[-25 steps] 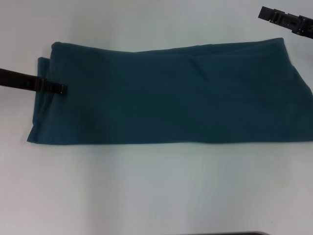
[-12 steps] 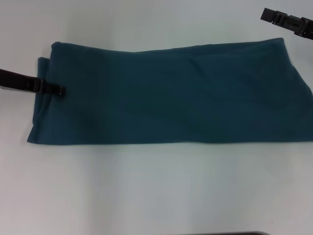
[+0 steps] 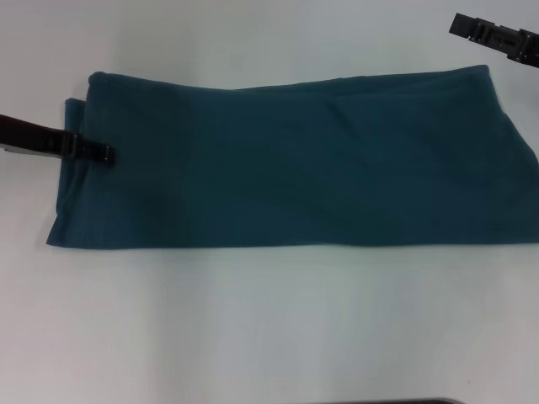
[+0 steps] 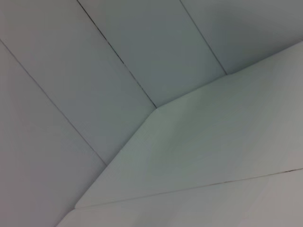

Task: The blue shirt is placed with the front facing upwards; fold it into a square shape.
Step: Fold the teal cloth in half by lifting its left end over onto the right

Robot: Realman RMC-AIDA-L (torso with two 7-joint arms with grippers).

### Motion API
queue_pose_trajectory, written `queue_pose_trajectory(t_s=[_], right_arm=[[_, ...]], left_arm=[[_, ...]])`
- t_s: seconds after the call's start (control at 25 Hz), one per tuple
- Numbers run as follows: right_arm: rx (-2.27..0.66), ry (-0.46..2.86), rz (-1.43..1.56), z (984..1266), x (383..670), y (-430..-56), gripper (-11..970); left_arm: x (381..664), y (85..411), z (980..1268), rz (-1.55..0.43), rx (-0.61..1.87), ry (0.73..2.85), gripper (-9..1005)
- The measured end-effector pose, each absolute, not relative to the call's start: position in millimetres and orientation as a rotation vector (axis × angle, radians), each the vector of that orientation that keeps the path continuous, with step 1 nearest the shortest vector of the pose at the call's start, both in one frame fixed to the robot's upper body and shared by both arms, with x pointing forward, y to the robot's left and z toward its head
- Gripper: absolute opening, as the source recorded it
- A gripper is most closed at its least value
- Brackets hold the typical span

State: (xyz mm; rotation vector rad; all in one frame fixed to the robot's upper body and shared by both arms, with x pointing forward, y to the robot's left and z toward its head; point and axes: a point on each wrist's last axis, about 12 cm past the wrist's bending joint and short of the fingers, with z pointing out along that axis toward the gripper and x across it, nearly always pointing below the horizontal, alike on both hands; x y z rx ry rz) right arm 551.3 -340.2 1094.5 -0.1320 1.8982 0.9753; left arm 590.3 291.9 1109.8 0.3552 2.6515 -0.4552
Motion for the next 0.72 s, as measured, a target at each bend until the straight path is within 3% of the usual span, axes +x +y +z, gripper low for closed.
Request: queue_pose_trajectory(t_s=[0.72], right_arm=[[-0.126, 1.896, 0.97, 1095.2, 551.0, -343.1, 711]], left_arm=[[596.3, 283.7, 1106.9, -0.439, 0.363, 2.709, 797]])
